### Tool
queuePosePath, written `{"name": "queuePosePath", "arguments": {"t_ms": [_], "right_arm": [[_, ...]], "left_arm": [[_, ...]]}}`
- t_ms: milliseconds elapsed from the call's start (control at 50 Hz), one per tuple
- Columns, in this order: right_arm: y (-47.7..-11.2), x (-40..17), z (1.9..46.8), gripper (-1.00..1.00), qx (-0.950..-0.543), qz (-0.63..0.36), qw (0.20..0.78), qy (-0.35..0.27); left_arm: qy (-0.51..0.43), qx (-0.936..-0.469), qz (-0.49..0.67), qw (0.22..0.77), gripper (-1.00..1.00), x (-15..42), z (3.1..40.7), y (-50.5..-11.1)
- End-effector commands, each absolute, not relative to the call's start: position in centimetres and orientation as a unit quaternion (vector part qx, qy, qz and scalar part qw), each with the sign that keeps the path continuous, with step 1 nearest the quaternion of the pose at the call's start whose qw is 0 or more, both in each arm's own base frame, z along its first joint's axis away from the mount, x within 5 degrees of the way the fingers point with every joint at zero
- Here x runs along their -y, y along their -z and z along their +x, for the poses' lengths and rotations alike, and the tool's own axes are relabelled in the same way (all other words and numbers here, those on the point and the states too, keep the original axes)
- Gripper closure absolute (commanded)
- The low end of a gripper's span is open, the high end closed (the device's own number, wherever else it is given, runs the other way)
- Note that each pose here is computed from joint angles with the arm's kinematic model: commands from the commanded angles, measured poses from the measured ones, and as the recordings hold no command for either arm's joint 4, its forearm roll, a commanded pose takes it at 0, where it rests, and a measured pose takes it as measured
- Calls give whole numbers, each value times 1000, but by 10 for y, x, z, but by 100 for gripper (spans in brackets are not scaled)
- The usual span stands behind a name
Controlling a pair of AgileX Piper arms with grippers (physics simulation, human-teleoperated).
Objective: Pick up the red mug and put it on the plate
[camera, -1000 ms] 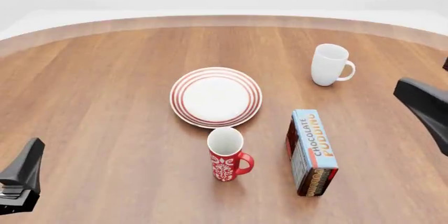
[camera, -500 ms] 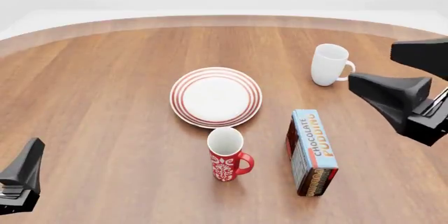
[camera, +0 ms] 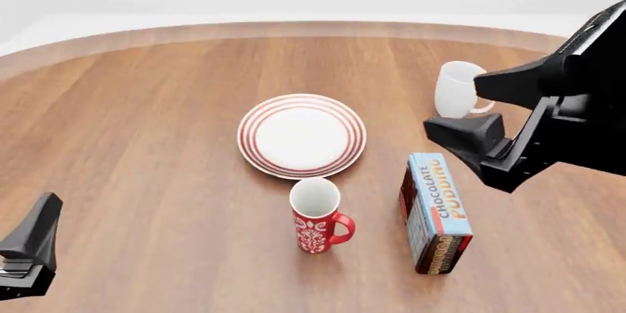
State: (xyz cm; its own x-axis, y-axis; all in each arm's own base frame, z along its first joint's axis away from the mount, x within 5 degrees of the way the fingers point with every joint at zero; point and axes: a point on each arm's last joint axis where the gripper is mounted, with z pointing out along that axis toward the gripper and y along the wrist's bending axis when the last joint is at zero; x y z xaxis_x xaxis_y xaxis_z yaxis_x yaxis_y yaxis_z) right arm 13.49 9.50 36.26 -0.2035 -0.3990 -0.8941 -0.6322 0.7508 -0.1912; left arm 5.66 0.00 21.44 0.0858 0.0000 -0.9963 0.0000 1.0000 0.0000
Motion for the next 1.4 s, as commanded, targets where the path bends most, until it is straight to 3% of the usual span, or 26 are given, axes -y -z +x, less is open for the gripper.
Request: {"name": "queuePosePath", "arguments": {"t_ms": [20, 1400], "right_arm": [[-349, -110, 143, -100, -777, -347, 510, -124], [-268, -147, 155, -100, -810, -362, 435, -153]], "left_arm": [[0, -676, 0, 737, -100, 0, 57, -214], [0, -676, 0, 737, -100, 0, 57, -214]]}}
